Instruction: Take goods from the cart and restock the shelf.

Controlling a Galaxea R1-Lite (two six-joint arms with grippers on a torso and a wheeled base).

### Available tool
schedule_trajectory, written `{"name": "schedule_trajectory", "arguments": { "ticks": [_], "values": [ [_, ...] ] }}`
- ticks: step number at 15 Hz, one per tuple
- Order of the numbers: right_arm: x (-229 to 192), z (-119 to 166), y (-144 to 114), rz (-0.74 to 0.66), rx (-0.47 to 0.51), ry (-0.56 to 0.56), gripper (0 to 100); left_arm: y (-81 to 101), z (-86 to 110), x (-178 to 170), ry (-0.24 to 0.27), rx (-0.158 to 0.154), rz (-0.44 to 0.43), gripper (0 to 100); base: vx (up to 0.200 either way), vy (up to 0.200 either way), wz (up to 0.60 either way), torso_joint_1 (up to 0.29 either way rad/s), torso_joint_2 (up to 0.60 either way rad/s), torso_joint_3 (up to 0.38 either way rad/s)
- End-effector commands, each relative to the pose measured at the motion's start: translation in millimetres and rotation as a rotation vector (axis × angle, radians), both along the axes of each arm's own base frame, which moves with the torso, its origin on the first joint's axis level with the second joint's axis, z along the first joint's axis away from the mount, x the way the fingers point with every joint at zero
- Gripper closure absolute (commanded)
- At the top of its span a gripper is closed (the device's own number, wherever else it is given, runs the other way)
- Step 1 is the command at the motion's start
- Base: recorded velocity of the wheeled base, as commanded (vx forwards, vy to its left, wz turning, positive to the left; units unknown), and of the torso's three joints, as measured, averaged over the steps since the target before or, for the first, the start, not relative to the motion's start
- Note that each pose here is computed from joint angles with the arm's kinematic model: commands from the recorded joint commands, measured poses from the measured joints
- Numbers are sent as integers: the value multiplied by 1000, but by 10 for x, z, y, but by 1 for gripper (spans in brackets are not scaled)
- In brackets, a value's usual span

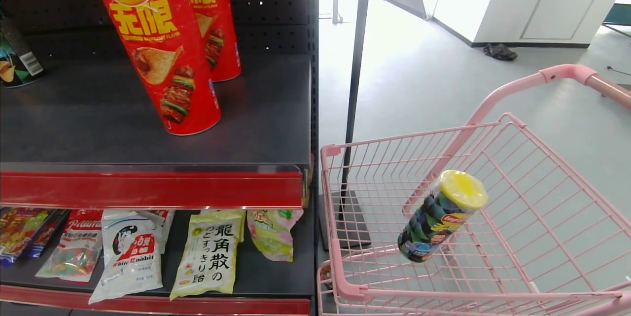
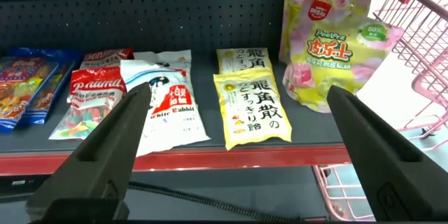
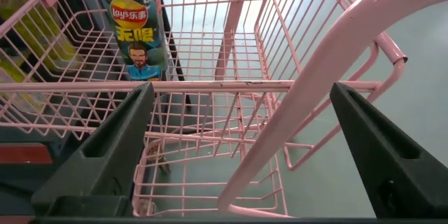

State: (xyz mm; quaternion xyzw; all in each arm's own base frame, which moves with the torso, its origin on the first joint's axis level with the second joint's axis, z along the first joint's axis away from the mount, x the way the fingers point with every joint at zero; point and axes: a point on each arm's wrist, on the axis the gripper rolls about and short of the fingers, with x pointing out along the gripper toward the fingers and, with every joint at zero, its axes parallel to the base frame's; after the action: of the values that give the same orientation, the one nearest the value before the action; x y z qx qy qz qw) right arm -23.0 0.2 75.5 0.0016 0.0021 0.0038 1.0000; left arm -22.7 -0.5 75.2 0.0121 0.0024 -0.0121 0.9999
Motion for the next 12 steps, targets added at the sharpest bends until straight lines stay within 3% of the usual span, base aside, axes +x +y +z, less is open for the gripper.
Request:
{"name": "schedule_trajectory", "arguments": {
  "ticks": [1, 12],
  "values": [
    [1, 2, 0, 0, 1, 0, 0, 0, 0, 0, -1, 0, -1, 0, 0, 0, 0, 0, 0, 0],
    [1, 1, 0, 0, 0, 2, 0, 0, 0, 0, 0, -1, 0, 0, 0, 0, 0, 0, 0, 0]
  ]
}}
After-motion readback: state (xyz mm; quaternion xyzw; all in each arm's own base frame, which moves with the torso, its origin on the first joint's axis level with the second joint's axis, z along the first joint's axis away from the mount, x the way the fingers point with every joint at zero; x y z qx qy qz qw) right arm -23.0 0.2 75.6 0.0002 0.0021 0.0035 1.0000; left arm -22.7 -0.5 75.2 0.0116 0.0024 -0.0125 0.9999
